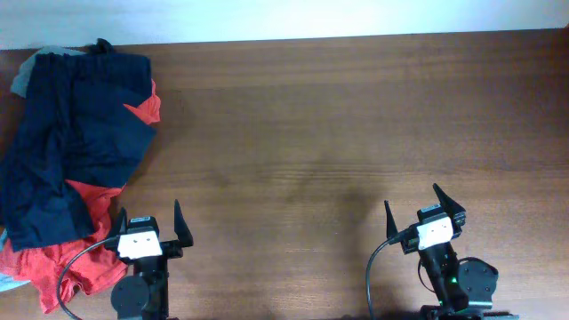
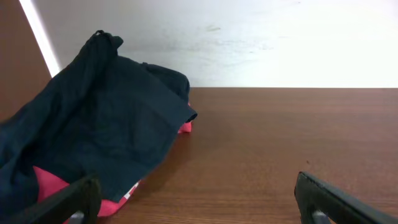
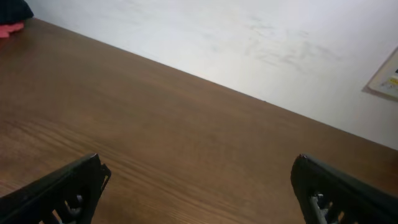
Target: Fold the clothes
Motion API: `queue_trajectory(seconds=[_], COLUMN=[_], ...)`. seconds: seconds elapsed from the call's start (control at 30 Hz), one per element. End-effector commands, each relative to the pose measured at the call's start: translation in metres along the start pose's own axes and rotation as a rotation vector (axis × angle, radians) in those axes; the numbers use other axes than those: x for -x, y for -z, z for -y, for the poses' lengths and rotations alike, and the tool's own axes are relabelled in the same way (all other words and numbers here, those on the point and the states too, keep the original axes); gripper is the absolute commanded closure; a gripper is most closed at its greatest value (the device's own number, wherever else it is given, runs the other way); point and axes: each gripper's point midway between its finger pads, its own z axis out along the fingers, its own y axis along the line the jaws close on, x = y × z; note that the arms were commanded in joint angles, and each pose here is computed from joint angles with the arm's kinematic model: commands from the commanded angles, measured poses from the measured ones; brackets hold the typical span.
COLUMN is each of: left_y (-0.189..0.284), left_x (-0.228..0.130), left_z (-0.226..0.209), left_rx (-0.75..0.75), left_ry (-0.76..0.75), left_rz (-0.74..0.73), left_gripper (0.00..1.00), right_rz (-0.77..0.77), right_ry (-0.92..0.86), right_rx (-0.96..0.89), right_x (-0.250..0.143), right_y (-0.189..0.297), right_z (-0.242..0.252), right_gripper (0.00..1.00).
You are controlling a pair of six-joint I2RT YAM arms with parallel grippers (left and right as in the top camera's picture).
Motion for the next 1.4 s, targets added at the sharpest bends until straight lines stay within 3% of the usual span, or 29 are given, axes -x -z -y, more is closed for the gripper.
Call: queue_trajectory(seconds=[0.0,0.33,0.67,1.1,1.27,1.37], left_y=[0.0,0.0,0.0,0.0,0.0,0.001], left_x=[-0.002,-0.002,-0.002,-0.002,-0.002,0.012], left_z=[-0.003,-0.003,-0.003,-0.004,-0.003,0.011], left_rx=[0.02,0.02,0.02,0.021,0.019,-0.063], left_ry=[0.014,0.014,0.014,0.014,0.014,0.017], left_rz=[-0.006,-0.006,-0.006,-0.006,-0.005,0.048], left_gripper=[0.01,0.01,0.01,0.01,0.01,0.01], right_rz=[-0.02,0.004,0.008,-0.195,-0.252,-0.233], right_ry=[-0.015,-0.017,-0.244,-0.459,-0.469,-0.468], right_rx=[-0.019,0.055,0.169,0.056,0.011,0.035], right_x=[-0.006,-0.001,0.002,-0.025,-0.008,0.018], right_y=[0.0,0.0,0.001,-0.007,-0.012,-0.019], right_z=[0.003,-0.01,-0.029,-0.012,0.004,0.01], right_gripper=[0.01,0.01,0.01,0.02,0.02,0.02])
